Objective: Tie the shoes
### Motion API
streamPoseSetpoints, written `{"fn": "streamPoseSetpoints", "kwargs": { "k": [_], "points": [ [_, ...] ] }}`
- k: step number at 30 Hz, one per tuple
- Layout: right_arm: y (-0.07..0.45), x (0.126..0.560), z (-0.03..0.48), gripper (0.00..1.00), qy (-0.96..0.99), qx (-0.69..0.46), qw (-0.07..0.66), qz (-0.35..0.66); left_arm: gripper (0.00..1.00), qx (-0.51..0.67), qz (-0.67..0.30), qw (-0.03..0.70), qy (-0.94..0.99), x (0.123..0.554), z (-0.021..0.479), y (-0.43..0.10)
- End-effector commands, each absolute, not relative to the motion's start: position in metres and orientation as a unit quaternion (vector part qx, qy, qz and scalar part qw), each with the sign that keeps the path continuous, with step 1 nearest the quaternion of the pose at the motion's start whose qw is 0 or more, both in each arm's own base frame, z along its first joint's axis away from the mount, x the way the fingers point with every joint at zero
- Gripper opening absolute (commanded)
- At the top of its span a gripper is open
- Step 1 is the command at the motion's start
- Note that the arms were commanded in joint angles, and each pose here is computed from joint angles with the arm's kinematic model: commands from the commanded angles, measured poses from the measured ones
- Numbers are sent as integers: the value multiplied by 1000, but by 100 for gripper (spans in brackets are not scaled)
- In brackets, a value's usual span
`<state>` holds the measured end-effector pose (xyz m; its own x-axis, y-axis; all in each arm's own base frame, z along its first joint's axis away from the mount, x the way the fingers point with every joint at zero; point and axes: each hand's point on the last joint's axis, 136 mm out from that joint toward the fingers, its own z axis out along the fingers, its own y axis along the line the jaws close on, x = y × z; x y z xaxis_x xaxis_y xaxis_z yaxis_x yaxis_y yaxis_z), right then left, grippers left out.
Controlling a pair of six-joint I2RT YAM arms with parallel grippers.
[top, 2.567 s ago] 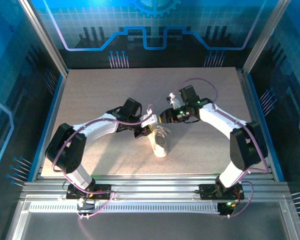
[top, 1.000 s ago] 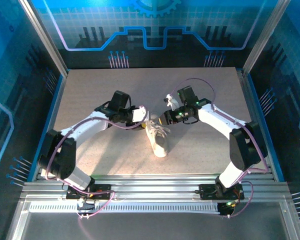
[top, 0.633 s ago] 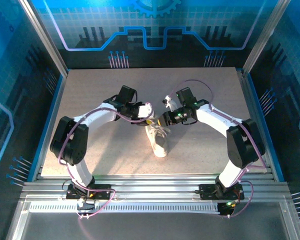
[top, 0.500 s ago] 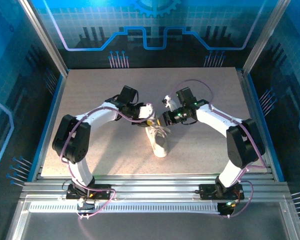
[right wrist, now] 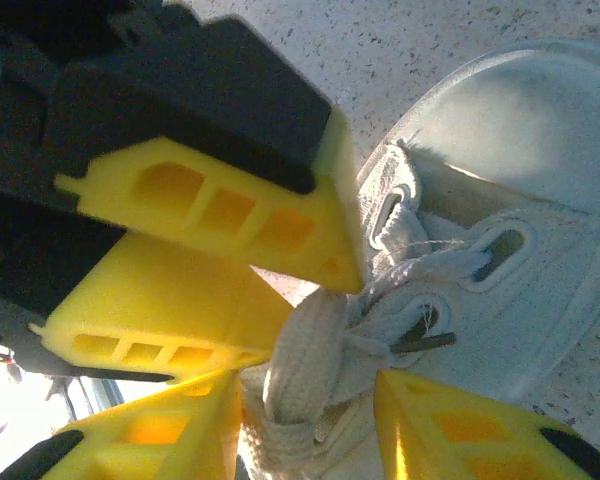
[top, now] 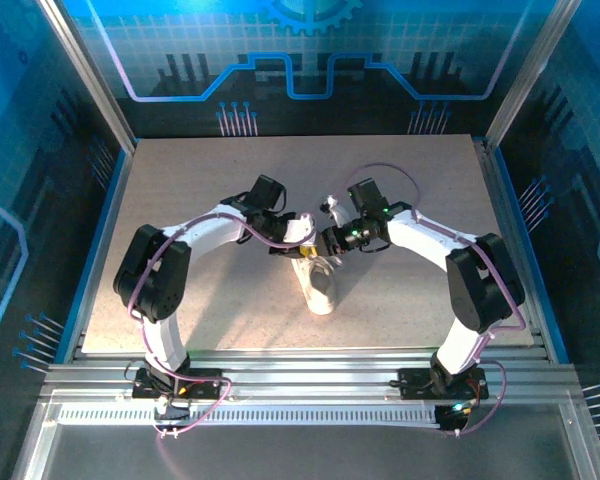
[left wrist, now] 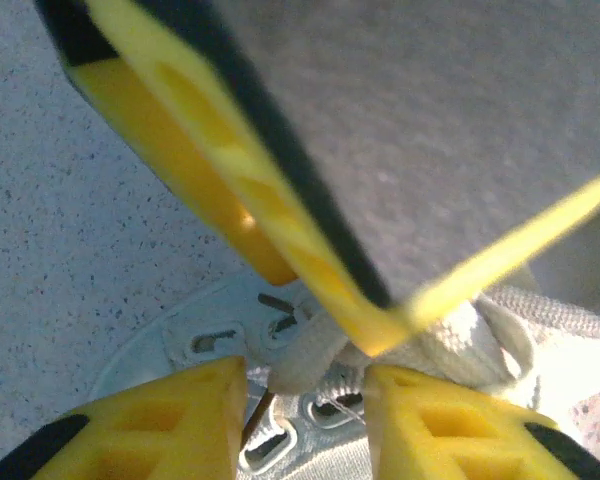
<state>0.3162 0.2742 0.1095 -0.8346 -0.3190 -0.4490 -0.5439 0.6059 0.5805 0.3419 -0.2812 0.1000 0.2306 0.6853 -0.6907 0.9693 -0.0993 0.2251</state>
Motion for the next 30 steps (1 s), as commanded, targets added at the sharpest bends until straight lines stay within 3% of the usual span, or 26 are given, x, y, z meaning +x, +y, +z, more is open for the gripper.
{"fn": "streamPoseSetpoints", "kwargs": {
  "k": [1,3,8,30],
  "points": [
    [281,310,107,39,874,-260,147,383,20,717,-227,334,568,339,107,-287],
    [281,309,106,39,874,-259,145,383,10,717,-222,335,569,341,110,-286],
    [280,308,105,37,875,-260,145,382,0,713,-215,340,574,344,116,-282],
    [275,307,104,35,876,-255,144,382,0,682,-195,350,612,347,128,-242]
  ]
}}
